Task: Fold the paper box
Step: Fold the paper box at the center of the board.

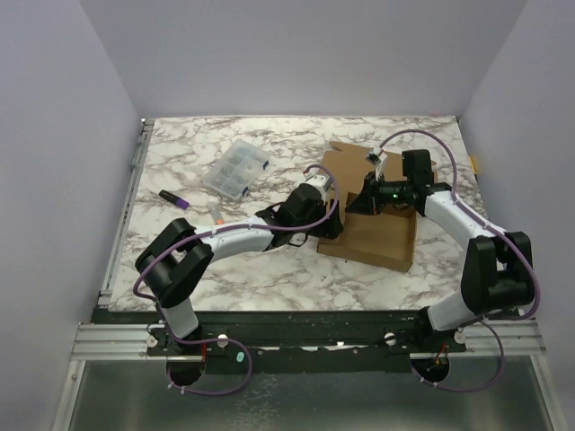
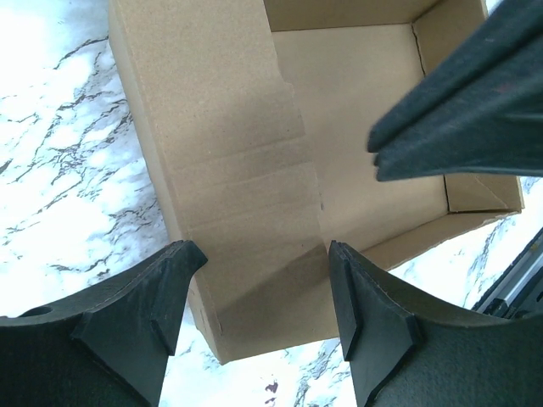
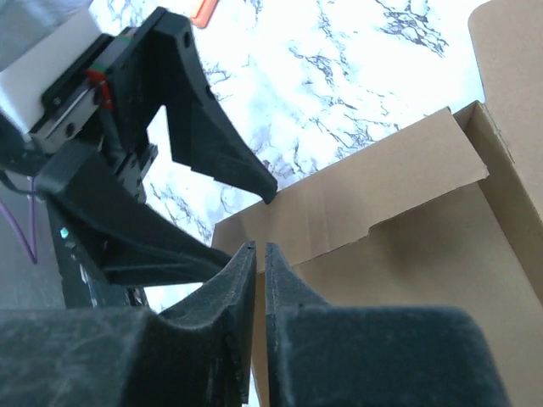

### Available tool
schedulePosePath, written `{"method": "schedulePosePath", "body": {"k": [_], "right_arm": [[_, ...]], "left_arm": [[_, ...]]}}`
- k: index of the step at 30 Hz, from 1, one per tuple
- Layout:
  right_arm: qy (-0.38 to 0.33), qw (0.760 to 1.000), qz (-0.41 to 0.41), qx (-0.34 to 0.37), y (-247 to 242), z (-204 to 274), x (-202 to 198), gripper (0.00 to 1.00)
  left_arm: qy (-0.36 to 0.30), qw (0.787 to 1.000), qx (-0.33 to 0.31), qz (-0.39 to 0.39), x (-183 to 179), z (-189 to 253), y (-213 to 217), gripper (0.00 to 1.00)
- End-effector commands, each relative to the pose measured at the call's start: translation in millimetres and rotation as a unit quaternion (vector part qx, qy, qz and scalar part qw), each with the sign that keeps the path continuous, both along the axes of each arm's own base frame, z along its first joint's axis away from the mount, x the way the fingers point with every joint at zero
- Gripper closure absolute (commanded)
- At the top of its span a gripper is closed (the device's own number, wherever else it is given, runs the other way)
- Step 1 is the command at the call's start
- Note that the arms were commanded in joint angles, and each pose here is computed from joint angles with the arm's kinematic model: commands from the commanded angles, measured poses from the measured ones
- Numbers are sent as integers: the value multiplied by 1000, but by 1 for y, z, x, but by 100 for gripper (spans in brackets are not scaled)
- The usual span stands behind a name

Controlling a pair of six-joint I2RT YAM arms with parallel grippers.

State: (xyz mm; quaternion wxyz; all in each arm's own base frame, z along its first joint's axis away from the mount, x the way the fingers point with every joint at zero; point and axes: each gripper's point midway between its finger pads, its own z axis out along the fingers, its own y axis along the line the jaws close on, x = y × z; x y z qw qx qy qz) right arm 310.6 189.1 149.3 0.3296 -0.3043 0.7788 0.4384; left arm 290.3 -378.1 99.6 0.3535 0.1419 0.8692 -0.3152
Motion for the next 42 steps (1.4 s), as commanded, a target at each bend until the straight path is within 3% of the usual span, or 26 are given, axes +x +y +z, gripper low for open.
{"method": "schedulePosePath", "body": {"k": [1, 15, 25, 32, 42], "right_arm": [[50, 998, -44, 7, 1, -15, 20, 89], [96, 990, -81, -60, -8, -65, 26, 93], [98, 989, -84, -66, -8, -68, 32, 94], [106, 988, -84, -80, -11, -80, 32, 93], [109, 987, -81, -80, -9, -82, 32, 93]], "left_arm": [[23, 998, 59, 5, -5, -29, 16, 29], [34, 999, 27, -16, -9, -16, 2, 21], [48, 999, -6, -20, -10, -10, -1, 19], [52, 998, -31, 26, 16, -9, 27, 21], [67, 997, -12, 23, 26, -29, 20, 27]]}}
